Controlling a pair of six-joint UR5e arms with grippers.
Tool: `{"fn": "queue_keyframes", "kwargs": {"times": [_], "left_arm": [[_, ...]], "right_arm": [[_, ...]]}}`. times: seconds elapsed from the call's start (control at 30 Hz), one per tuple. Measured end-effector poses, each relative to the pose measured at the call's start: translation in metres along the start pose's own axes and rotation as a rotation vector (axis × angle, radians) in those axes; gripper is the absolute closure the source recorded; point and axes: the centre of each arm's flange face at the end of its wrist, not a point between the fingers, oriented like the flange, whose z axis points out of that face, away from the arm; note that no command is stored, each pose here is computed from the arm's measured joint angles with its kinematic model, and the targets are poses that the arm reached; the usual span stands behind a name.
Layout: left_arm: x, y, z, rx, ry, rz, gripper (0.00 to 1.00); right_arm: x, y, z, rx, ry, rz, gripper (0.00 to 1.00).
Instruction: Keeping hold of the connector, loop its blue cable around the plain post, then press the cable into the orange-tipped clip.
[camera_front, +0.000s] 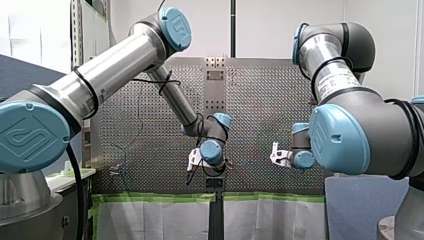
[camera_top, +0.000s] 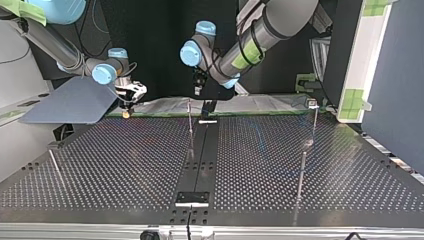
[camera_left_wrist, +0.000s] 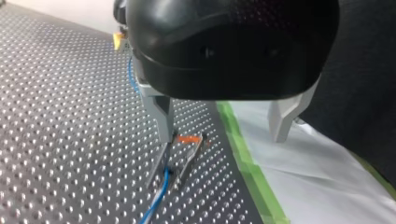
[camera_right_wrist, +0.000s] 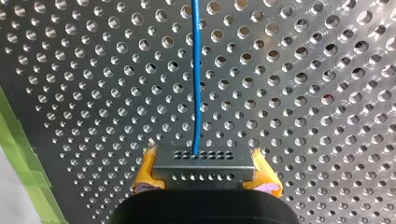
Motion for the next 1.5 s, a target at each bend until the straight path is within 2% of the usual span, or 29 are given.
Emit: {"fn": "queue_keyframes", "kwargs": {"times": [0.23,0.37,0.47,0.6,1.0,1.2,1.5], "left_arm": [[-0.010,-0.017,-0.038,0.002,-0.041,0.016,0.00],[-0.014,-0.028,-0.060,0.035,-0.070,0.004,0.00],[-0.019,-0.029,-0.070,0.061,-0.090,-0.025,0.00],[-0.028,-0.024,-0.078,0.091,-0.118,-0.080,0.00],[-0.056,0.007,-0.103,0.133,-0.217,-0.270,0.00],[-0.067,0.019,-0.119,0.145,-0.268,-0.325,0.00],[-0.078,0.034,-0.145,0.162,-0.334,-0.380,0.00]], "right_arm": [[0.000,0.000,0.000,0.000,-0.003,0.000,1.00],[-0.001,0.000,0.000,0.000,-0.004,0.000,1.00],[-0.001,-0.001,0.000,0.001,-0.004,0.000,1.00],[-0.002,-0.002,0.000,0.003,-0.004,0.000,1.00],[-0.003,-0.006,-0.002,0.007,-0.014,-0.002,1.00],[-0.004,-0.008,-0.003,0.008,-0.021,0.001,1.00],[-0.005,-0.009,-0.003,0.010,-0.023,0.003,1.00]]}}
